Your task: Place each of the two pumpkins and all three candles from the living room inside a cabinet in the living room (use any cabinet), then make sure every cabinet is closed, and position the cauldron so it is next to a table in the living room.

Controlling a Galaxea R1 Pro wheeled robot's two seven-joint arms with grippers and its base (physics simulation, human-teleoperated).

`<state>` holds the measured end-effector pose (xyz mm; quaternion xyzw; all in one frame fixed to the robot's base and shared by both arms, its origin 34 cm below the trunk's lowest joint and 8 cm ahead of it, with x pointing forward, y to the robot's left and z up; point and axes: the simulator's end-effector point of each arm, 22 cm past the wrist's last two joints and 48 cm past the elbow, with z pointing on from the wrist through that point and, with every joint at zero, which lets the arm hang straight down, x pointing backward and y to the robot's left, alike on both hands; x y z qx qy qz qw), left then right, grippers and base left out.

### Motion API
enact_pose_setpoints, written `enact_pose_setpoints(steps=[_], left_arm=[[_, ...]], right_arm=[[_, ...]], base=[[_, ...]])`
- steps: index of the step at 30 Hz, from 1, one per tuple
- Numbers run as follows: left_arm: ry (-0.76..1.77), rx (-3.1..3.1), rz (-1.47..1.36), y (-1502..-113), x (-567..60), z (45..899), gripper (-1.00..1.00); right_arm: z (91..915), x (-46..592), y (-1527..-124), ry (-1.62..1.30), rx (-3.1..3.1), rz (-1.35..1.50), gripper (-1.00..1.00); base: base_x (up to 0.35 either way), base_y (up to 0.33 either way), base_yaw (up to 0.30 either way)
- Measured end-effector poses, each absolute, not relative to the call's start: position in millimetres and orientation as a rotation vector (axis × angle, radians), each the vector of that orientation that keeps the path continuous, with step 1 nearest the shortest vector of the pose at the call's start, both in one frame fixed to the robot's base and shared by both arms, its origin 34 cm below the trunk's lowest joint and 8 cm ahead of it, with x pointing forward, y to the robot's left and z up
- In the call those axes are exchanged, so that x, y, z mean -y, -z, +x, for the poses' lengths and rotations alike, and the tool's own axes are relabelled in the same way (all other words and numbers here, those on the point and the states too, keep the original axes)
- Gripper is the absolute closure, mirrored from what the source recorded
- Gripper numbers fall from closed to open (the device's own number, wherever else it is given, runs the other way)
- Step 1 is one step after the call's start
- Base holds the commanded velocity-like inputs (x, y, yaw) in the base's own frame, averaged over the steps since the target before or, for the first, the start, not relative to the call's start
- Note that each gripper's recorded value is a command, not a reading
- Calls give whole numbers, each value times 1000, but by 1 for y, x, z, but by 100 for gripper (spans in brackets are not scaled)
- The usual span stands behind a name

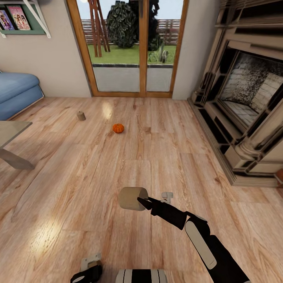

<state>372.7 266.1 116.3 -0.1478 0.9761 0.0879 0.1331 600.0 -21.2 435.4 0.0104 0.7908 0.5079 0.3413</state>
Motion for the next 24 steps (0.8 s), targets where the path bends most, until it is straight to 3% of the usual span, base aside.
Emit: enact_pose_setpoints(steps=[1, 2, 24], left_arm=[[-255, -2831, -429, -116, -266, 373, -100], [-255, -2831, -429, -116, -266, 373, 100], [-258, -2794, -434, -119, -268, 379, 100]], right_arm=[[600, 21, -435, -1321, -2057, 27, 100], [600, 21, -435, -1321, -2057, 27, 100], [600, 22, -435, -1320, -2057, 29, 100]], base=[[0, 0, 0], [0, 0, 0], [0, 0, 0]])
